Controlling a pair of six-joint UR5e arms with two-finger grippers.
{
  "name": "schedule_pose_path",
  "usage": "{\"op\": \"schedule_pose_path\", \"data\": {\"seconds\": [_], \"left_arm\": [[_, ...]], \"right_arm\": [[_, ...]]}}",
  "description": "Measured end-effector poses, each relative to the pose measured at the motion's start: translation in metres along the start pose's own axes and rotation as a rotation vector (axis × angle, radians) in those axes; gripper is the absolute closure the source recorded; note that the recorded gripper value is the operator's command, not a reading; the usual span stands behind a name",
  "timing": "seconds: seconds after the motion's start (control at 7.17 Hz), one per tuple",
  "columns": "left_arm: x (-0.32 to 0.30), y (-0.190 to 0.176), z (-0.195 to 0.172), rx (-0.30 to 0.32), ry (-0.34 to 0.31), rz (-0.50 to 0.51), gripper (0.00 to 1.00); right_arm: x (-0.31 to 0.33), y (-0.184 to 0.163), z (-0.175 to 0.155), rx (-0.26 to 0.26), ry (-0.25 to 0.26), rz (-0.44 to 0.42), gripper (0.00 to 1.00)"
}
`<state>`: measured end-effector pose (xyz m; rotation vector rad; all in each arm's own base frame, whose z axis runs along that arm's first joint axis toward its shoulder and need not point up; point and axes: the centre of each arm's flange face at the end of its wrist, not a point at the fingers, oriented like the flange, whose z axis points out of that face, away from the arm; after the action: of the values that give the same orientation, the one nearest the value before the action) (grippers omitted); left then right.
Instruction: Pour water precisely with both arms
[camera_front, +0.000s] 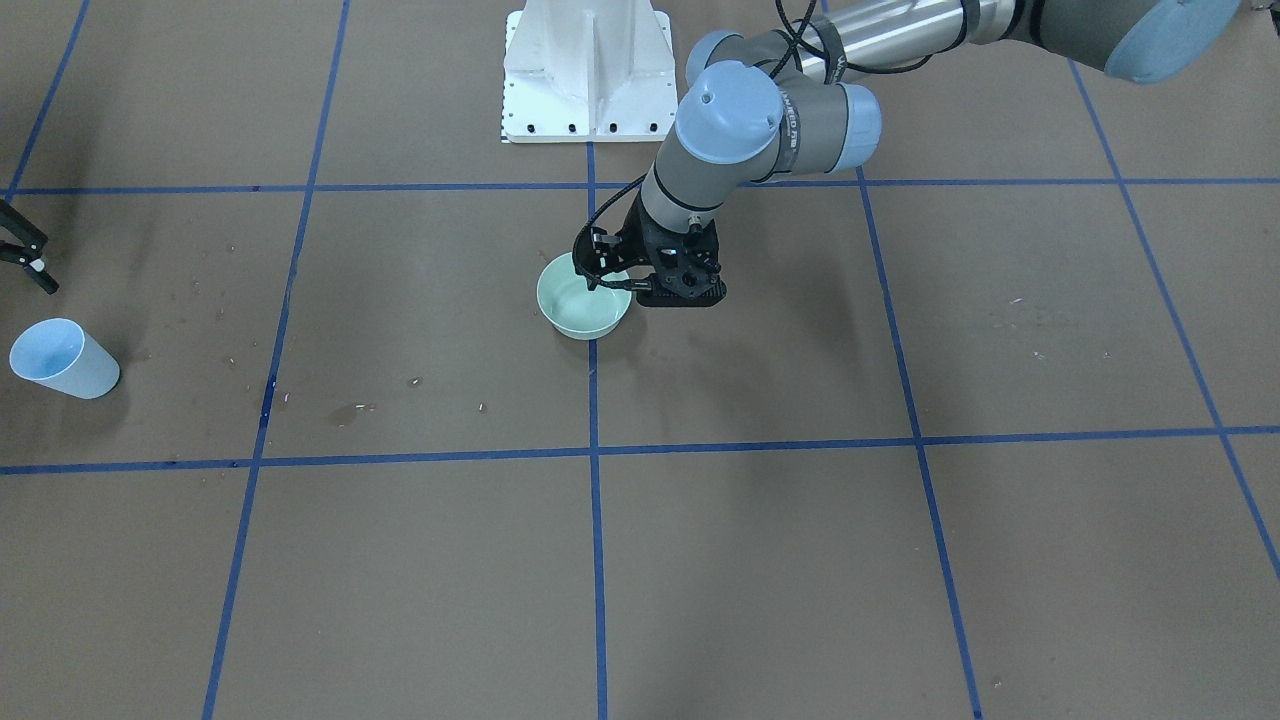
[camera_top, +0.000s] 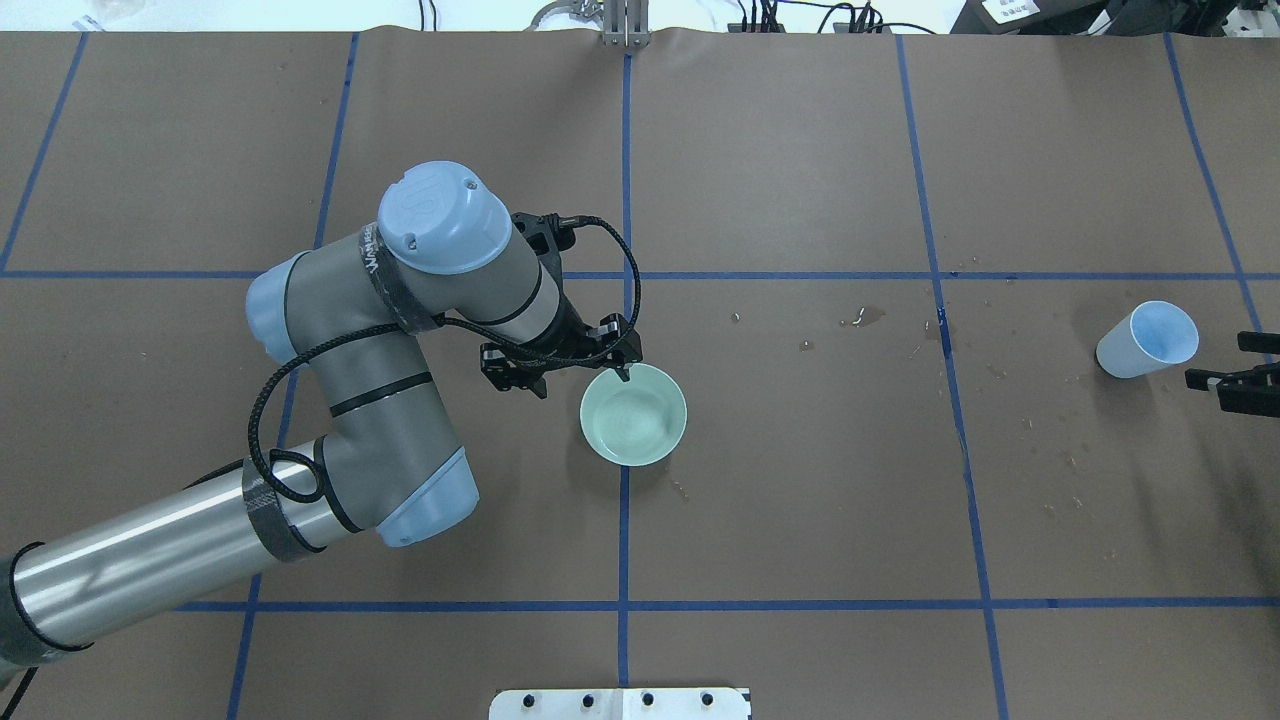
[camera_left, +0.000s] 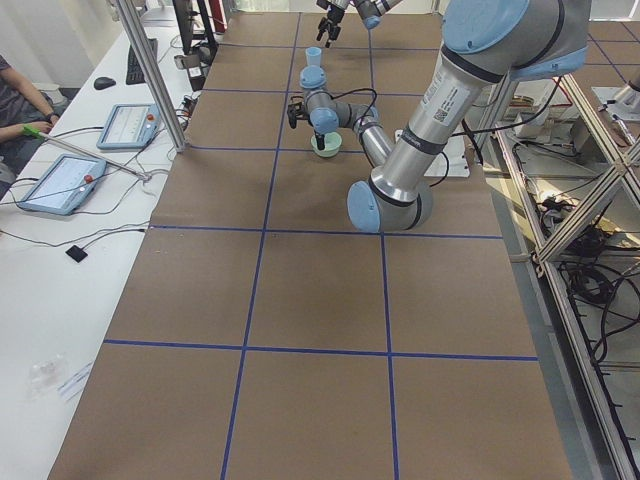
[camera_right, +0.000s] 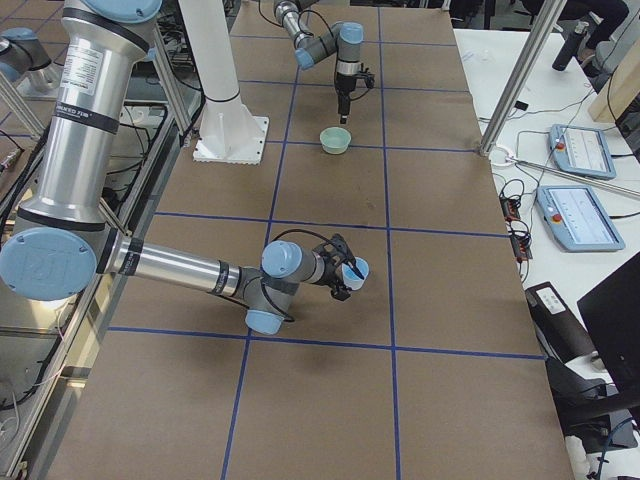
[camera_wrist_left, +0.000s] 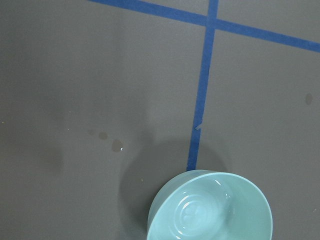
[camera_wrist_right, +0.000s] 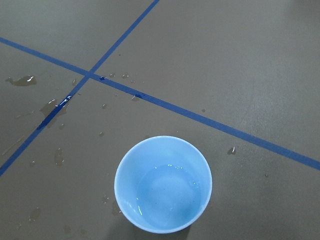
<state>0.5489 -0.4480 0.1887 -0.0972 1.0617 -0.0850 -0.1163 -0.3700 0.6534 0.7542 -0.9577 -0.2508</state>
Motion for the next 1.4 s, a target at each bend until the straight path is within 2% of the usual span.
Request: {"op": "schedule_pose_path", "data": {"seconds": [0.56, 1.4], "left_arm": [[-0.001, -0.001, -0.001, 0.002, -0.001, -0.001, 0.01], [-0.003, -0.003, -0.002, 0.006, -0.001, -0.004, 0.01]], "right_arm": [[0.0, 0.022, 0.016, 0.045, 0.022, -0.094, 0.05], [-0.004, 0.023, 0.044, 0.064, 0.021, -0.104, 0.05]]}}
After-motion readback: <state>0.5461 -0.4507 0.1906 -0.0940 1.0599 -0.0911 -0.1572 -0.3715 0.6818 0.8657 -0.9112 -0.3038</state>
